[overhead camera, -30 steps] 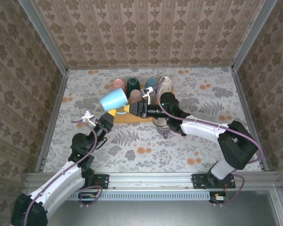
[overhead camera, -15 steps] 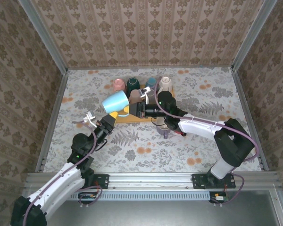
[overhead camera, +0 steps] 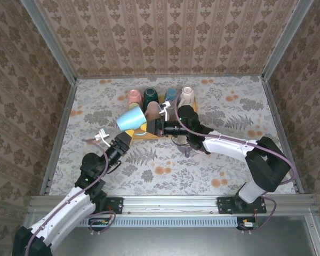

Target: Turn the mug right side up

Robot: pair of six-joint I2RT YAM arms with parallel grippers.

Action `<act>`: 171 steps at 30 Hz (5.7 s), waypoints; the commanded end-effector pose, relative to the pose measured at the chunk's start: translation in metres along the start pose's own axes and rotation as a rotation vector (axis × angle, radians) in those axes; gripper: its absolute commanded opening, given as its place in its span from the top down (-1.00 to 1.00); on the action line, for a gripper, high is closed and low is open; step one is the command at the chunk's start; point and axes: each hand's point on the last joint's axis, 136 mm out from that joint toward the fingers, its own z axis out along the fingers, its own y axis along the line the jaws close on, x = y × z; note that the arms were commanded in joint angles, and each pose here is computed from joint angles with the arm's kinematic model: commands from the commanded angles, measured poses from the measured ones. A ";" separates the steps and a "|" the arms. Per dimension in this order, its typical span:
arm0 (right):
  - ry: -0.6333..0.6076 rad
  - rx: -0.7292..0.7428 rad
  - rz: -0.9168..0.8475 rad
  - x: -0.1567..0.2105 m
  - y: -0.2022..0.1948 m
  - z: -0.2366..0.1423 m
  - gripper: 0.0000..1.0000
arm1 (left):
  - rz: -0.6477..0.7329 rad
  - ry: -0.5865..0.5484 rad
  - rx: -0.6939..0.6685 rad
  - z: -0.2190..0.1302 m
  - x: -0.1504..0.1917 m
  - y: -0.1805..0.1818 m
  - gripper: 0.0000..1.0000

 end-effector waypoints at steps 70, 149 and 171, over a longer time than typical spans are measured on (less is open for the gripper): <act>0.035 1.466 -0.483 0.063 -0.155 -0.081 0.70 | 0.654 0.114 -0.619 -0.022 -0.046 0.029 -0.72; -0.326 0.889 -0.432 0.021 -0.053 -0.233 -0.12 | 0.796 0.988 -0.916 0.208 0.049 0.198 -0.17; -0.348 0.809 -0.318 0.025 -0.055 -0.226 -0.14 | 0.869 0.936 -0.889 0.219 0.034 0.177 1.00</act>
